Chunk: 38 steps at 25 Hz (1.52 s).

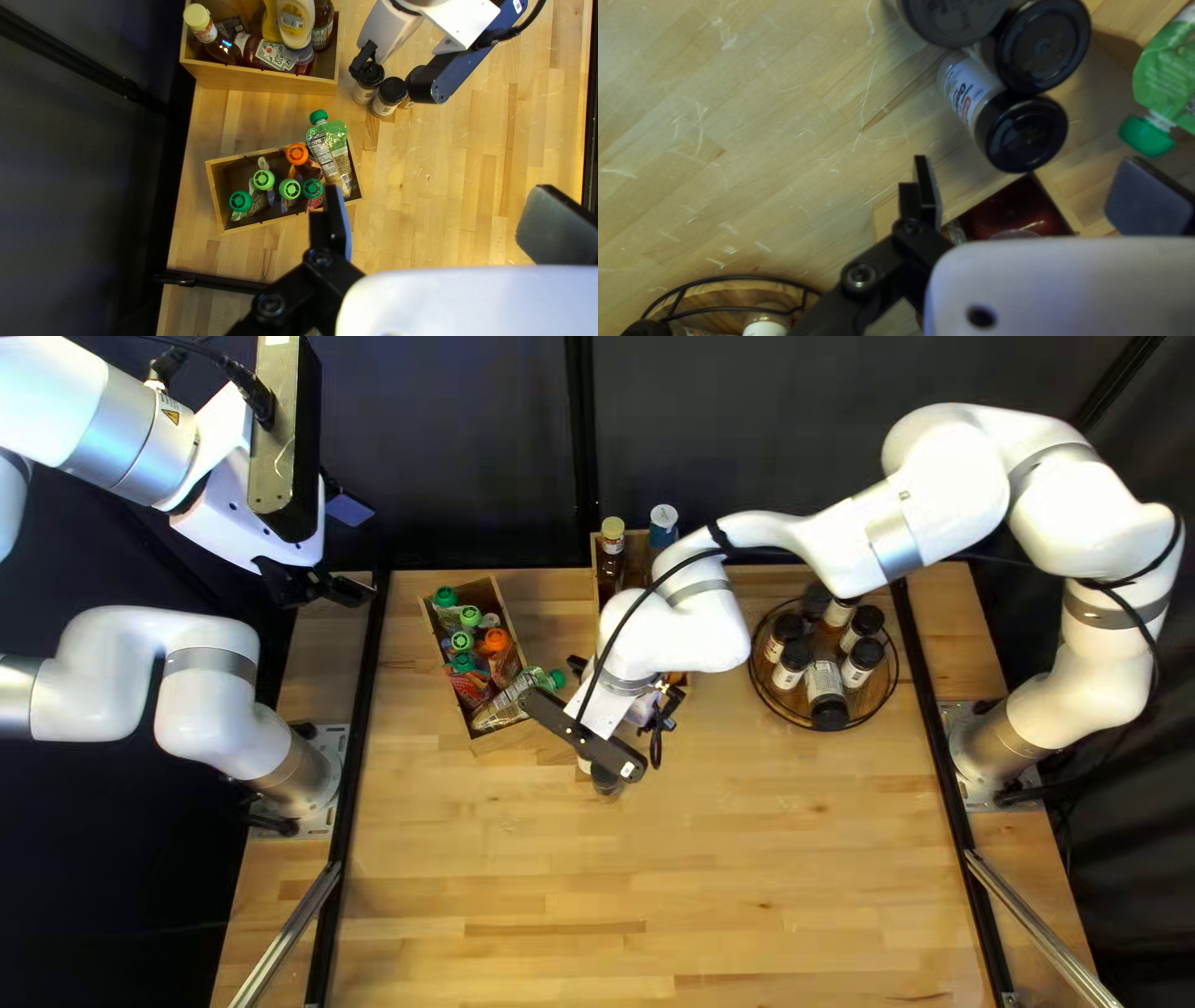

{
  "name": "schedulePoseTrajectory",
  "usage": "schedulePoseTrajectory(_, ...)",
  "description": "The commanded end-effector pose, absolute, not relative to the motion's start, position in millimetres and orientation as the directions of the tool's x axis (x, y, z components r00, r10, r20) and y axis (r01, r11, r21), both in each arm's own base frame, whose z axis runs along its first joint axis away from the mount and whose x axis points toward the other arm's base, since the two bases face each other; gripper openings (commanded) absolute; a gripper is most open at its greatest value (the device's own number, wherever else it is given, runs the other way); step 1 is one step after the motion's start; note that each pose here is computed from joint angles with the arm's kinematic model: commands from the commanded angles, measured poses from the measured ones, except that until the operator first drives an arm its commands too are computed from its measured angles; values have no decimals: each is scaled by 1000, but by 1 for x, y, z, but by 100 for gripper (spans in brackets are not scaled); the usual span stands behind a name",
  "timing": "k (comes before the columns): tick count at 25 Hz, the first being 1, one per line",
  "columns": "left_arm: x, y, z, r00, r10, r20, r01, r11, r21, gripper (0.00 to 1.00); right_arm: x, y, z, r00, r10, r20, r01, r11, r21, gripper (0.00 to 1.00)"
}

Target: Separate condiments, baby food and spices and place it in 3 different racks/containers

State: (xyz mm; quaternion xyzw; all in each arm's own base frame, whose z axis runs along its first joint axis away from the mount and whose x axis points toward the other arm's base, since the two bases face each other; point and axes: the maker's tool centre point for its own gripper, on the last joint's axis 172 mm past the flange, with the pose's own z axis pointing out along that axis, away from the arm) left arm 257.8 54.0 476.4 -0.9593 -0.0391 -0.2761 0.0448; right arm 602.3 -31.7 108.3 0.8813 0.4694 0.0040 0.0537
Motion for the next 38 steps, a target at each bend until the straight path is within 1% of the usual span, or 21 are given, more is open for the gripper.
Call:
schedulePoseTrajectory(1, 258, 54, 476, 845, 50, 533, 100, -993, -64, 100, 603, -34, 102, 557, 830, -40, 829, -552, 89, 100)
schedulePoseTrajectory(4, 258, 54, 476, 845, 50, 533, 100, -993, -64, 100, 604, -36, 97, 559, 829, -38, 828, -554, 85, 100)
schedulePoseTrajectory(5, 258, 54, 476, 845, 50, 533, 100, -993, -64, 100, 604, -37, 95, 559, 828, -38, 828, -555, 83, 98)
schedulePoseTrajectory(6, 258, 54, 476, 845, 50, 533, 100, -993, -64, 100, 605, -37, 94, 559, 829, -37, 828, -555, 81, 84)
schedulePoseTrajectory(7, 258, 54, 476, 845, 50, 533, 100, -993, -64, 100, 605, -38, 94, 559, 829, -37, 828, -555, 80, 73)
schedulePoseTrajectory(8, 258, 54, 476, 845, 50, 533, 100, -993, -64, 100, 605, -38, 94, 559, 829, -36, 828, -555, 80, 57)
schedulePoseTrajectory(9, 258, 54, 476, 845, 50, 533, 100, -993, -64, 100, 605, -38, 94, 559, 828, -36, 828, -555, 80, 2)
schedulePoseTrajectory(14, 258, 54, 476, 845, 50, 533, 100, -993, -64, 100, 601, -36, 98, 559, 828, -37, 828, -555, 82, 0)
schedulePoseTrajectory(19, 258, 54, 476, 845, 50, 533, 100, -993, -64, 100, 581, -28, 135, 569, 822, -32, 820, -563, 105, 0)
schedulePoseTrajectory(24, 258, 54, 476, 845, 50, 533, 100, -993, -64, 100, 531, -29, 174, 619, 785, -23, 781, -613, 119, 0)
schedulePoseTrajectory(29, 258, 54, 476, 845, 50, 533, 100, -993, -64, 100, 467, -39, 212, 688, 726, 6, 718, -682, 139, 0)
schedulePoseTrajectory(32, 258, 54, 476, 845, 50, 533, 100, -993, -64, 100, 430, -52, 242, 741, 672, 15, 663, -734, 148, 0)
schedulePoseTrajectory(37, 258, 54, 476, 845, 50, 533, 100, -993, -64, 100, 384, -83, 270, 811, 586, 15, 577, -803, 148, 0)
schedulePoseTrajectory(38, 258, 54, 476, 845, 50, 533, 100, -993, -64, 100, 369, -95, 275, 831, 556, 12, 549, -823, 147, 0)
